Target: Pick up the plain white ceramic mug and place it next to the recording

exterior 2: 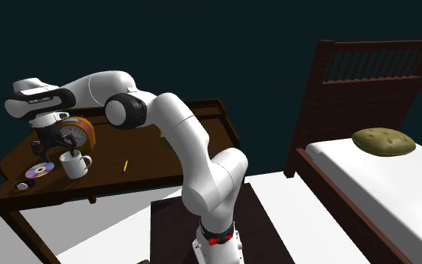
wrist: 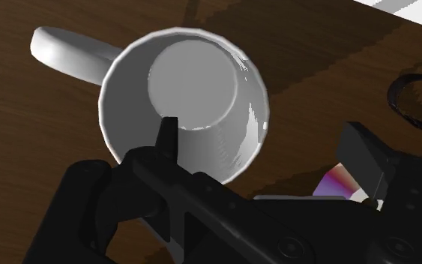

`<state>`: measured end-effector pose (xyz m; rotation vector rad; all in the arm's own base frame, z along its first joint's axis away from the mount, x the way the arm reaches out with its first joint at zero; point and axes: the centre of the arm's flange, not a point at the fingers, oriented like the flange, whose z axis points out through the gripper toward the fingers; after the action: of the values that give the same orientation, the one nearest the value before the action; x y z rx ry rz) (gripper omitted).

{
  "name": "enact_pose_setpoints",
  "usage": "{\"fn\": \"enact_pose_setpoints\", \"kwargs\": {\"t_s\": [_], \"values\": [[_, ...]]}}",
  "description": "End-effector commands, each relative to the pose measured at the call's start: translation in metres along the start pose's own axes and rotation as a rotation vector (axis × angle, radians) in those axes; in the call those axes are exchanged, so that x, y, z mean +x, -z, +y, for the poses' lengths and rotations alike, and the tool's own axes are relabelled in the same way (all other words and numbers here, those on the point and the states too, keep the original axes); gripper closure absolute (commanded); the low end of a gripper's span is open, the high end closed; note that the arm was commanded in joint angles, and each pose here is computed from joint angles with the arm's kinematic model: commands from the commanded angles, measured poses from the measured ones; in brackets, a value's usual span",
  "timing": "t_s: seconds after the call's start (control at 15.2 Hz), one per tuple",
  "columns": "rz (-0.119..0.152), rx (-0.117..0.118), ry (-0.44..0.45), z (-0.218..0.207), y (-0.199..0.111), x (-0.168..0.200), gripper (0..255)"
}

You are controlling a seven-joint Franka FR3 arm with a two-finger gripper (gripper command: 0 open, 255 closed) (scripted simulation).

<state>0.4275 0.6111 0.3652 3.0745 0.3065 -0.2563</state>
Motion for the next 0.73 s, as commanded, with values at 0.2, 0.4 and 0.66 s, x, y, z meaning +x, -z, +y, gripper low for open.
{"fn": "enact_pose_setpoints", "kwargs": {"t_s": [0.2,0.4,0.66], "values": [[0.0,0.0,0.0,0.0,0.044,-0.001,0],[0.0,0.0,0.0,0.0,0.044,-0.001,0],[0.0,0.0,0.0,0.0,0.044,-0.001,0]]}}
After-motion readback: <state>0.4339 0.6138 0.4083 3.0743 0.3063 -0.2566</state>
